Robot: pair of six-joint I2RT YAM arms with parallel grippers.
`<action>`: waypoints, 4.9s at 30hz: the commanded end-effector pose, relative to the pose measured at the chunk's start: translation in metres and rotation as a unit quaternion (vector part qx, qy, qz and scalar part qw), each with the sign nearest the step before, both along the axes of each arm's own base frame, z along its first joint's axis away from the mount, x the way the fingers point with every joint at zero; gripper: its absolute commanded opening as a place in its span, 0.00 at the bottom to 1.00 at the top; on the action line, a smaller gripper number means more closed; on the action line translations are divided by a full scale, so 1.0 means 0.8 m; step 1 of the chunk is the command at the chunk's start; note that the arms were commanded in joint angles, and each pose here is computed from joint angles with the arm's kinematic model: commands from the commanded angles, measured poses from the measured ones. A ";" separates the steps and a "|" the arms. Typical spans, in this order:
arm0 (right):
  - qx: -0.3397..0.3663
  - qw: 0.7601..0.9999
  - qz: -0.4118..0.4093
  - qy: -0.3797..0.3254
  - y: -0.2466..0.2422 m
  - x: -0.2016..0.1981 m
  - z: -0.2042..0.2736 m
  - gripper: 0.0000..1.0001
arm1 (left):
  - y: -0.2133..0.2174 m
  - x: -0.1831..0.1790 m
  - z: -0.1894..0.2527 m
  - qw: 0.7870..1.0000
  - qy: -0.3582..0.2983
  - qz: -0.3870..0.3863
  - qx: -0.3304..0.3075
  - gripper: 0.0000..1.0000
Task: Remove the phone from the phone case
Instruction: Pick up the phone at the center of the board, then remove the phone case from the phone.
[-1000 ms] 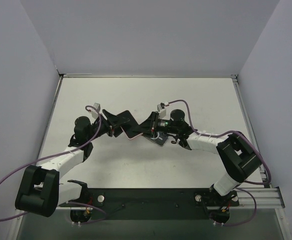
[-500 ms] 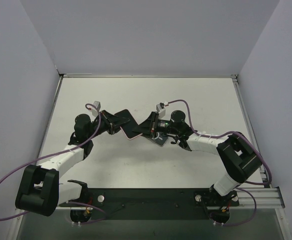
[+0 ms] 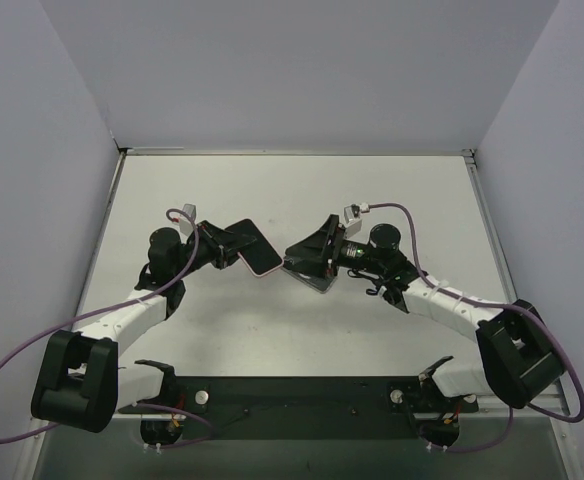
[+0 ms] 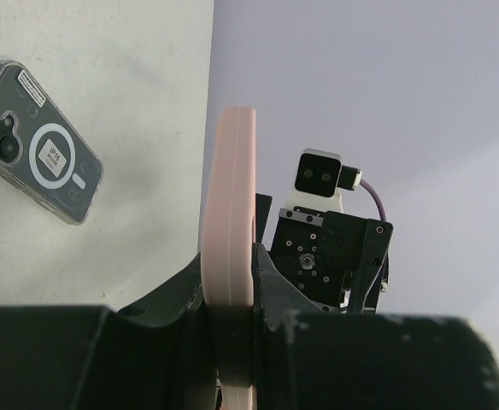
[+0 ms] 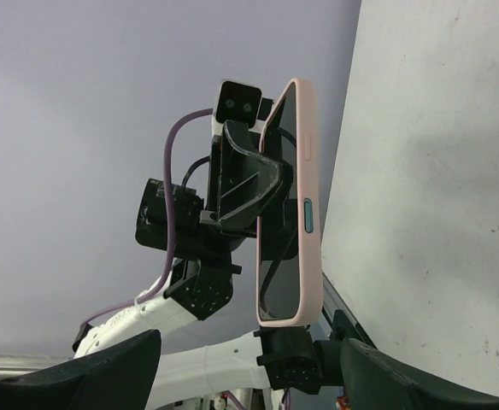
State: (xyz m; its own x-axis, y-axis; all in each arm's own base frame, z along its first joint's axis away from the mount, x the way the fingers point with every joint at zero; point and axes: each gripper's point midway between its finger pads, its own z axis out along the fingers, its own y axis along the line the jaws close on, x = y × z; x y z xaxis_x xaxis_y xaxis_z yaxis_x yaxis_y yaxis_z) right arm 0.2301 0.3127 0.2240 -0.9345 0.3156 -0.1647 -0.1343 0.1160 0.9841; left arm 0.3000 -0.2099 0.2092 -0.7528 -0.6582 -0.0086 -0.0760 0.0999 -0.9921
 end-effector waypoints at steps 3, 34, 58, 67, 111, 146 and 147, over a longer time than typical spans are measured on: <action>0.021 1.000 0.017 -0.011 0.013 0.005 0.011 0.80 | 0.001 0.005 0.070 0.996 -0.082 0.006 -0.032 0.00; 0.281 0.959 0.022 0.010 0.018 0.021 0.154 0.00 | 0.010 -0.019 0.207 0.974 -0.195 0.012 -0.118 0.00; 0.464 0.884 0.006 0.059 0.023 0.053 0.306 0.00 | 0.048 -0.092 0.430 0.844 -0.434 0.018 -0.316 0.00; 0.454 0.889 0.011 0.055 0.045 0.058 0.299 0.00 | 0.062 -0.127 0.464 0.816 -0.467 0.011 -0.340 0.00; -0.017 0.989 0.142 -0.032 0.149 0.024 0.103 0.16 | 0.026 -0.092 0.398 0.872 -0.376 -0.004 -0.314 0.00; -0.620 0.752 -0.212 -0.070 -0.277 0.097 -0.027 0.00 | -0.106 -0.025 0.051 0.989 -0.032 -0.142 -0.010 0.93; -0.626 0.750 -0.203 -0.065 -0.279 0.093 -0.033 0.00 | -0.111 -0.025 0.035 0.989 -0.007 -0.147 0.001 0.93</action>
State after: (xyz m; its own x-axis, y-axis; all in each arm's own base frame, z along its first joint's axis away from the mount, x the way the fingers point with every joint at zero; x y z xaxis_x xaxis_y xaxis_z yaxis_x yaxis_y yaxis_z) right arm 0.3120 0.1187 0.1947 -0.7375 0.2358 -0.6329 0.0928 0.9636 0.2508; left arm 0.2802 -0.2864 0.2614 -0.8914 -0.4528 -0.0199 0.0126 0.0190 -0.9997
